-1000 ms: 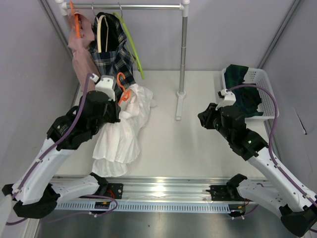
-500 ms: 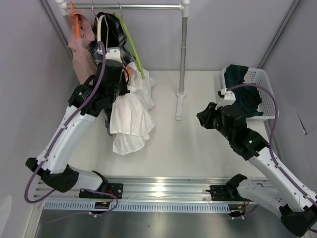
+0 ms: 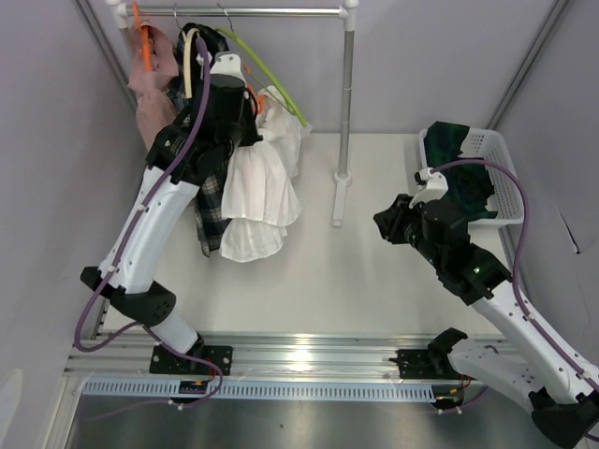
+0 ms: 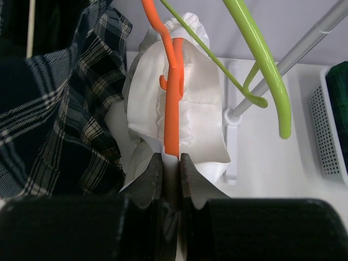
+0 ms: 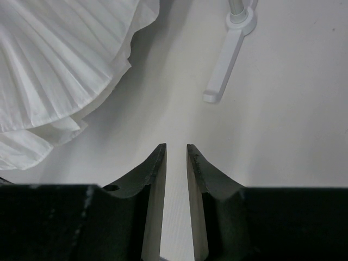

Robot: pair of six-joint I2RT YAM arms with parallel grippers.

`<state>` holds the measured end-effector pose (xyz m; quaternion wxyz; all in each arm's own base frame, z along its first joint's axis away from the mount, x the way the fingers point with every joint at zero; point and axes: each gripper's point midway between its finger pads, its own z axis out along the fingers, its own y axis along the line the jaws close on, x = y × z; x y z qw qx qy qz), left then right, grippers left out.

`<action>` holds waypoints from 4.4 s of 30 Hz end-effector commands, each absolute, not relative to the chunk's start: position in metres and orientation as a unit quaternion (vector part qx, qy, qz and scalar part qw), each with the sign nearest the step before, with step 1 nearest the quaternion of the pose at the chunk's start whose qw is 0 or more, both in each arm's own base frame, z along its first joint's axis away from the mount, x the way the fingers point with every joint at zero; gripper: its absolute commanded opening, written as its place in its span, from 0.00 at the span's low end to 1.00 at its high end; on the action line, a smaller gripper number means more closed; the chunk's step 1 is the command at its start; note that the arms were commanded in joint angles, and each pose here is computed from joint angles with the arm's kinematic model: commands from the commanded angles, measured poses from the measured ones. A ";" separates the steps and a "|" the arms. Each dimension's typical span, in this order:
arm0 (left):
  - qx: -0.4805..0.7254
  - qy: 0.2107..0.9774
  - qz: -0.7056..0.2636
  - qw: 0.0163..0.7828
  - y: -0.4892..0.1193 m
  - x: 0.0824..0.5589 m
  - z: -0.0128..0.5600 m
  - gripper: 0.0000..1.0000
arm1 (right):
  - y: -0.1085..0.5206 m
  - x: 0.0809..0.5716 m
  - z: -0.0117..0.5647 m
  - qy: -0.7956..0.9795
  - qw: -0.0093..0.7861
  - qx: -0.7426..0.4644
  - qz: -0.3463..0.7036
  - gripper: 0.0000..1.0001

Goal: Place the skirt on the hanger

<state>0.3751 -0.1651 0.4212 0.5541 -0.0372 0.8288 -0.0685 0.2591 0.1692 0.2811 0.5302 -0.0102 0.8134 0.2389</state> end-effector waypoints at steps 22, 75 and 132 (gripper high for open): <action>0.109 0.788 -0.138 0.589 -0.234 0.387 0.457 0.00 | 0.153 0.254 0.297 0.799 0.554 -0.006 0.232 0.26; -0.055 0.774 -0.014 0.631 -0.100 0.424 0.481 0.00 | 0.159 0.265 0.291 0.798 0.551 -0.021 0.242 0.26; 0.004 0.648 -0.060 0.759 -0.108 0.404 0.556 0.00 | 0.138 0.275 0.276 0.786 0.562 -0.020 0.256 0.26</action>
